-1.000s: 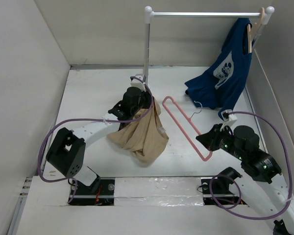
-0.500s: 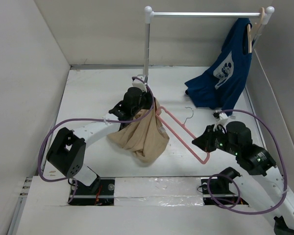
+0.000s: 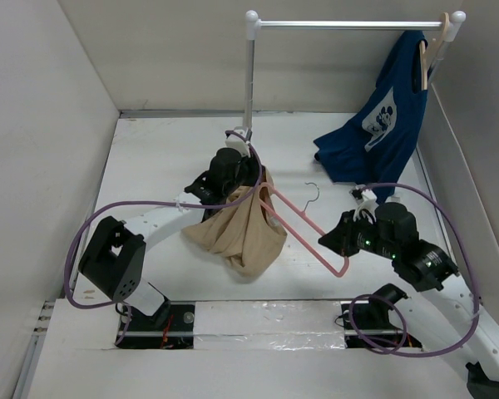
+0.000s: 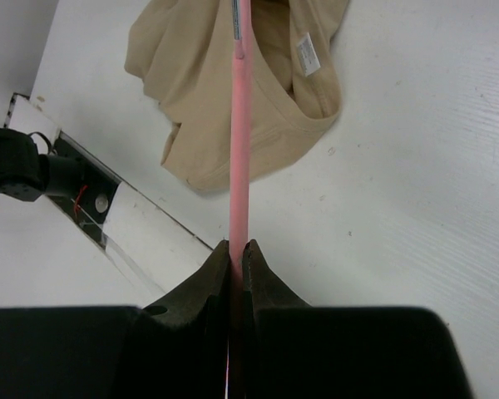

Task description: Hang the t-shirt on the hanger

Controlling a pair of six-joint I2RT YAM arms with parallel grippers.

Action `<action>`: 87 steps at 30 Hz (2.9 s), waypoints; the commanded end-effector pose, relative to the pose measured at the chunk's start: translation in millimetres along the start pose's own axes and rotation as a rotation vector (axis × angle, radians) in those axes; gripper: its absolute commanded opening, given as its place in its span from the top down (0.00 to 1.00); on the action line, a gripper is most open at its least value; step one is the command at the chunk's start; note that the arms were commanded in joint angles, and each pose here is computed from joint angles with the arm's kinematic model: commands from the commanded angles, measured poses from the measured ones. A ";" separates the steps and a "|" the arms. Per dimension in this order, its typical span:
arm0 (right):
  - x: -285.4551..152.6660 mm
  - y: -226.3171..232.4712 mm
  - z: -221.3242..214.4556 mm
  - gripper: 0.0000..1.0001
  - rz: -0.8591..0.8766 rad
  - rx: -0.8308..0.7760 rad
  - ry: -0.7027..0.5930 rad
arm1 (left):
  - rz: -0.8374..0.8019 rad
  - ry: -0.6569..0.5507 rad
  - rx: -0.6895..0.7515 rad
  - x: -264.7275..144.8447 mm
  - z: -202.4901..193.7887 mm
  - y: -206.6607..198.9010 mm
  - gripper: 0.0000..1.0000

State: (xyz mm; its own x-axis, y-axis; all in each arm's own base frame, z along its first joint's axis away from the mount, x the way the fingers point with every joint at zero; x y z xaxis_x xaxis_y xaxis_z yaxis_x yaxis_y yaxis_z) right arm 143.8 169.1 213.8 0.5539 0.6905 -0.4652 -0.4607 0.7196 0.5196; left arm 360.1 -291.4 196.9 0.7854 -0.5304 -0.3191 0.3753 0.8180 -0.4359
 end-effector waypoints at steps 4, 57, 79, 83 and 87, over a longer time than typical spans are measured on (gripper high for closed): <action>15.4 1.5 29.1 1.00 -0.015 -0.037 -0.115 | -0.081 -0.101 -0.023 -23.4 29.6 -34.2 1.00; 27.8 54.6 73.9 1.00 -0.206 -0.009 -0.546 | -0.326 -0.350 -0.097 -188.9 121.4 -83.3 1.00; -25.7 93.6 134.5 1.00 -0.029 -0.140 -0.712 | -0.263 -0.525 -0.051 -187.8 130.6 -61.4 0.30; -45.9 91.4 134.3 1.00 0.007 -0.165 -0.692 | -0.174 -0.520 -0.076 -159.6 136.8 -51.4 0.30; -60.6 89.9 135.1 1.00 0.030 -0.164 -0.691 | -0.198 -0.528 0.000 -142.2 150.6 -53.3 0.30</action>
State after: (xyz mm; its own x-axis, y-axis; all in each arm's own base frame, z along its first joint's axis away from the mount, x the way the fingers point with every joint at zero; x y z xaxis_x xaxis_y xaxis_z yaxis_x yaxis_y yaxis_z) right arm 170.0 192.0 350.7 0.8475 0.5278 0.0561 -0.5110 0.7828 0.3551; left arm 288.7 -229.4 360.2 0.8468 -0.5154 0.1319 0.5084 0.7110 -0.4857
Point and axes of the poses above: each gripper's point midway between its finger pads, its own x axis out along the fingers, its own y axis along the line the jaws close on, z = x × y, the point moved 1 cm from there along -x, back along the fingers, and after that the axes turned 1 degree about -x, right-handed, at the moved point
